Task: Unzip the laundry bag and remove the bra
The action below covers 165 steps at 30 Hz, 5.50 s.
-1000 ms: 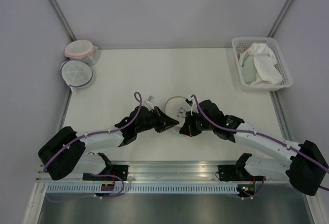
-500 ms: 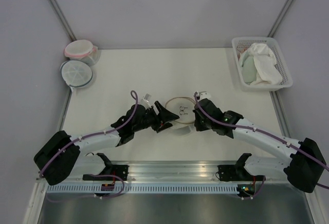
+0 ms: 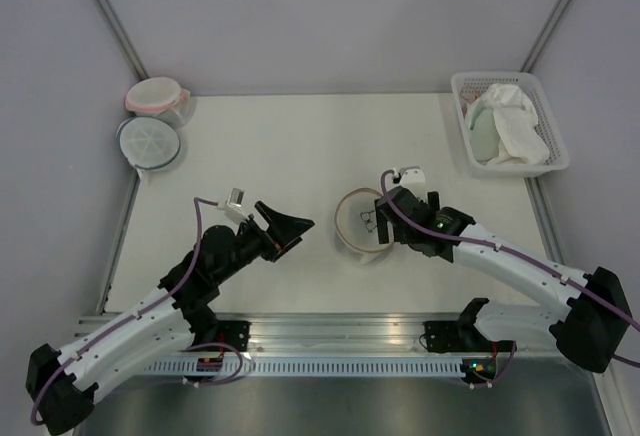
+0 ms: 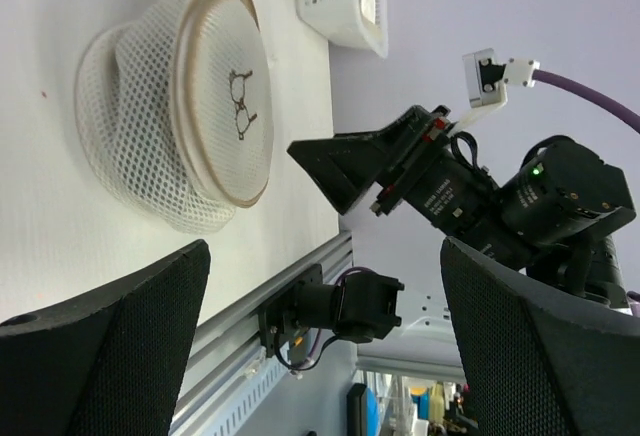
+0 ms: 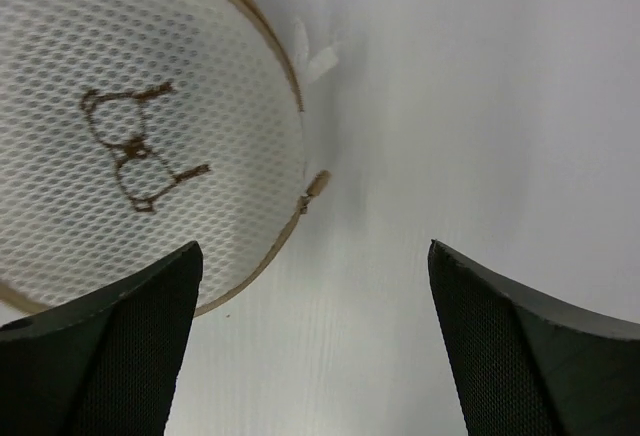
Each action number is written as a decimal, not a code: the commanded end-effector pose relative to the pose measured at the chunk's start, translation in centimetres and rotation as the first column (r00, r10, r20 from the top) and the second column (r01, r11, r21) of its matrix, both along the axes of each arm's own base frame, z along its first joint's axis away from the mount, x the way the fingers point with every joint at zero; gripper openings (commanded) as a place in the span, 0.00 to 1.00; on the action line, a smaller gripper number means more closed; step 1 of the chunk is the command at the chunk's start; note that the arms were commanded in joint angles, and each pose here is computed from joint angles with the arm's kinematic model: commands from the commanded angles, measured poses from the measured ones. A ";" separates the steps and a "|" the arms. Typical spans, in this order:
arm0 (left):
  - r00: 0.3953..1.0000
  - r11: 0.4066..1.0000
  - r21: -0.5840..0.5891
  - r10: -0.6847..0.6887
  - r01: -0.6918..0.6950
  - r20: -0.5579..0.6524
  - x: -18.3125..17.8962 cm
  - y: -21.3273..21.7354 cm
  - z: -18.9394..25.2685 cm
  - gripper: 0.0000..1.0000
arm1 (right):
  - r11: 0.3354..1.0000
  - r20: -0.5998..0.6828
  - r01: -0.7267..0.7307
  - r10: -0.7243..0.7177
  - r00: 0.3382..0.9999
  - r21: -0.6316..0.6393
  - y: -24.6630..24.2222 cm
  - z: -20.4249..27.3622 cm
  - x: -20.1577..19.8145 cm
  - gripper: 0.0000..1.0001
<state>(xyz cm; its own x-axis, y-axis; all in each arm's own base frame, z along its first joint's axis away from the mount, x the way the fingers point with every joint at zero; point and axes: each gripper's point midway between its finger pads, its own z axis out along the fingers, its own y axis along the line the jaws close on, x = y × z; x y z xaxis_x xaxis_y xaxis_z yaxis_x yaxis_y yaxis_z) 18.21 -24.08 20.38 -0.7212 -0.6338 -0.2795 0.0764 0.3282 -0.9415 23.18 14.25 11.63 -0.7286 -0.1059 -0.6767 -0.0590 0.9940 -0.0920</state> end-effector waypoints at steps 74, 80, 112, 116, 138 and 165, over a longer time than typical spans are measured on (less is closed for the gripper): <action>0.943 0.800 0.549 -0.327 0.241 0.063 6.9 -7.6 -6.5 0.60 | 0.988 0.103 -0.058 0.043 0.994 0.146 3.4 2.2 3.7 0.98; 0.945 0.695 0.650 -0.302 0.307 -0.124 7.3 -7.0 -11.5 0.16 | 0.981 0.106 -0.101 0.085 0.991 0.164 4.7 2.0 4.2 0.96; 0.941 0.717 0.617 -0.309 0.325 -0.136 5.8 -6.4 -12.3 0.02 | 0.790 0.192 -0.493 0.454 0.870 0.365 13.0 7.6 3.5 0.01; 0.945 0.717 0.621 -0.298 0.317 -0.137 6.0 -6.4 -12.6 0.02 | 0.692 0.283 -0.575 0.501 0.818 0.436 13.6 12.8 1.3 0.00; 0.934 0.766 0.539 -0.331 0.351 -0.138 2.7 -5.2 -10.8 0.02 | 0.840 0.595 -0.214 -0.152 0.789 0.499 3.7 27.3 10.2 0.00; 0.952 0.820 0.490 -0.294 0.298 -0.087 -0.8 -1.5 -7.6 0.02 | 0.598 0.231 0.708 -0.801 0.553 0.377 -28.1 10.3 30.7 0.09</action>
